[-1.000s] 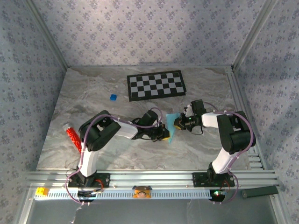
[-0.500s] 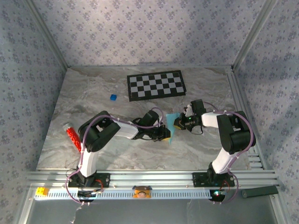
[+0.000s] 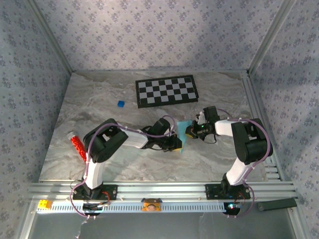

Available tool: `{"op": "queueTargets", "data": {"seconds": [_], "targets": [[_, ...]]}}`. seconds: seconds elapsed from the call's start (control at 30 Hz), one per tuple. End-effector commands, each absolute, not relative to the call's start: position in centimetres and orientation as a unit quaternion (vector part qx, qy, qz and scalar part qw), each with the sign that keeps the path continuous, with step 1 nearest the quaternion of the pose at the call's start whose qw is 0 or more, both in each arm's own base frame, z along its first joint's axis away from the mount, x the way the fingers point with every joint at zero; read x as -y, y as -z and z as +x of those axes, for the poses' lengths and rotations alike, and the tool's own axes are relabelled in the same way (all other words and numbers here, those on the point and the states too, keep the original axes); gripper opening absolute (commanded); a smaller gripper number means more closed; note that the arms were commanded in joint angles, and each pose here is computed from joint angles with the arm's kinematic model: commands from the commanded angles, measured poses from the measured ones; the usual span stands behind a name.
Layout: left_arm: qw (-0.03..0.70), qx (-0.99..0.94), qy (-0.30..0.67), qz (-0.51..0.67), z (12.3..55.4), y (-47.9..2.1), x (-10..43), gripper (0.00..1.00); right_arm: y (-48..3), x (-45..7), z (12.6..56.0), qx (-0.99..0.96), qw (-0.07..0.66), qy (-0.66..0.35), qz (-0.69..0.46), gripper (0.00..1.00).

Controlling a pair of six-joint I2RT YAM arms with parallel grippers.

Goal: Fold a paper plane with a square sheet of paper (pick it up from the middle)
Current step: Fold the wing for the fifth time at the center of the table.

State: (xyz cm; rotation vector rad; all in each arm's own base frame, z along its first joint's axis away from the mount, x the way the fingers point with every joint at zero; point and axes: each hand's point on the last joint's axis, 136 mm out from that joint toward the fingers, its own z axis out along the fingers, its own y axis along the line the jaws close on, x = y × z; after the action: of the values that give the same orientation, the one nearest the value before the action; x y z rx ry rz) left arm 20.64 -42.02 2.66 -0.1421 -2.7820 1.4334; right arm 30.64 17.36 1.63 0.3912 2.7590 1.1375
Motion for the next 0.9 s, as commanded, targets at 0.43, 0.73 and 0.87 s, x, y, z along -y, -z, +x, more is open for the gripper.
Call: {"op": "queueTargets", "data": {"seconds": [0.43, 0.73, 0.87], "targets": [[0.089, 0.909, -0.401, -0.068, 15.7, -0.1, 39.9, 0.06, 2.3, -15.4, 28.1, -0.94, 0.019, -0.301, 0.159, 0.05], [0.092, 0.908, -0.401, -0.078, 15.3, -0.4, 39.9, 0.0, 2.4, -15.4, 28.1, -0.94, 0.018, -0.301, 0.159, 0.05], [0.092, 0.911, -0.394, -0.076, 15.2, -0.1, 39.6, 0.04, 2.4, -15.4, 28.2, -0.94, 0.019, -0.301, 0.159, 0.05]]}}
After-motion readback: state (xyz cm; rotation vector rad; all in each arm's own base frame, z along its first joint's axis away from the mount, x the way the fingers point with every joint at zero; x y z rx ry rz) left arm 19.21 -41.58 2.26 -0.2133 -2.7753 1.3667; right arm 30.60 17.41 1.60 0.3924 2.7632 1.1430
